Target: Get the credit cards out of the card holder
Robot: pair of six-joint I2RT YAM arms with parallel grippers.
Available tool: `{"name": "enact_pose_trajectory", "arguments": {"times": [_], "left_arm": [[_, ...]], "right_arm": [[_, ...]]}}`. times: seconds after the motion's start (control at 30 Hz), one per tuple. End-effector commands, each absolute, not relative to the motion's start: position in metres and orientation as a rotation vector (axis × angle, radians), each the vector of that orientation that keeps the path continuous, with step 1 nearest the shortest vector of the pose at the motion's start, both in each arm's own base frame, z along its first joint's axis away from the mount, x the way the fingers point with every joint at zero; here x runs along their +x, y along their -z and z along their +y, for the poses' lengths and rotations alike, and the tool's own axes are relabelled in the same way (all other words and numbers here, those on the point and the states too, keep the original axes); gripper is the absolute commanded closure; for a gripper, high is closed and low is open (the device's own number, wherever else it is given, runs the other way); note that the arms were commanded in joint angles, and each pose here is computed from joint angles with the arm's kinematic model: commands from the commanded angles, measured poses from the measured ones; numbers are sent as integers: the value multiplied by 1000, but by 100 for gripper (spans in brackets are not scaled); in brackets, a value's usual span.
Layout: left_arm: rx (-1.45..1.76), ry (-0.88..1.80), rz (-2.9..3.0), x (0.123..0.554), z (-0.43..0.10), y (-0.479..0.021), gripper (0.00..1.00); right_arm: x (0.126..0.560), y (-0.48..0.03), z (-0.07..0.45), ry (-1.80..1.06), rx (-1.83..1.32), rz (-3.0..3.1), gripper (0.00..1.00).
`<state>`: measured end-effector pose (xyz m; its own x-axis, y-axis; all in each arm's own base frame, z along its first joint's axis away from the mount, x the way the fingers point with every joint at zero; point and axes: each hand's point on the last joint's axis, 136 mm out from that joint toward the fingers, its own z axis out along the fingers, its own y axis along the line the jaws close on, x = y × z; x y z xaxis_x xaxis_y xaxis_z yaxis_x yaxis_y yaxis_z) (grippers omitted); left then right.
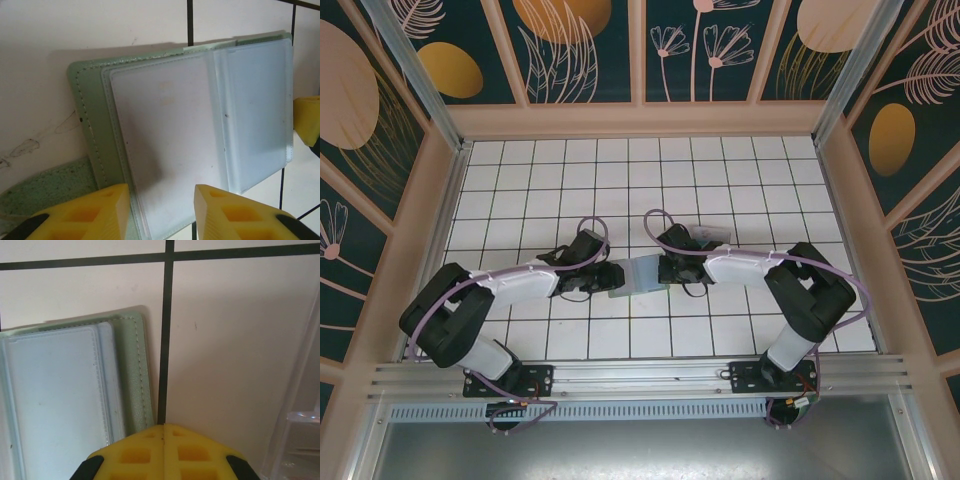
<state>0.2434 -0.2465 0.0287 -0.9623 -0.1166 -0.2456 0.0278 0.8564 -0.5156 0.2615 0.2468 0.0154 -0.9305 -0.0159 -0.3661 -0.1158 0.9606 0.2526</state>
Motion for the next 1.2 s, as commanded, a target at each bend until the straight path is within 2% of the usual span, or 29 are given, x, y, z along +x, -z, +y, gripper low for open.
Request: {"name": "enact_pose_trajectory", "arguments": {"times": [0.0, 0.33, 0.6, 0.93, 1.17], "left_arm": [[-23, 805, 2755, 245, -255, -31, 60], [5, 860, 2746, 244, -262, -32, 60], [37, 920, 2724, 247, -273, -38, 54], [70, 945, 2719, 249, -283, -40, 51], [115, 1006, 2690, 258, -304, -49, 52]], "right_arm": [[247, 6, 249, -368, -111, 2816, 100], [245, 9, 248, -359, -109, 2825, 100], [246, 10, 250, -356, -110, 2829, 100], [245, 11, 249, -353, -108, 2833, 100], [246, 10, 250, -364, -94, 2826, 100]]}}
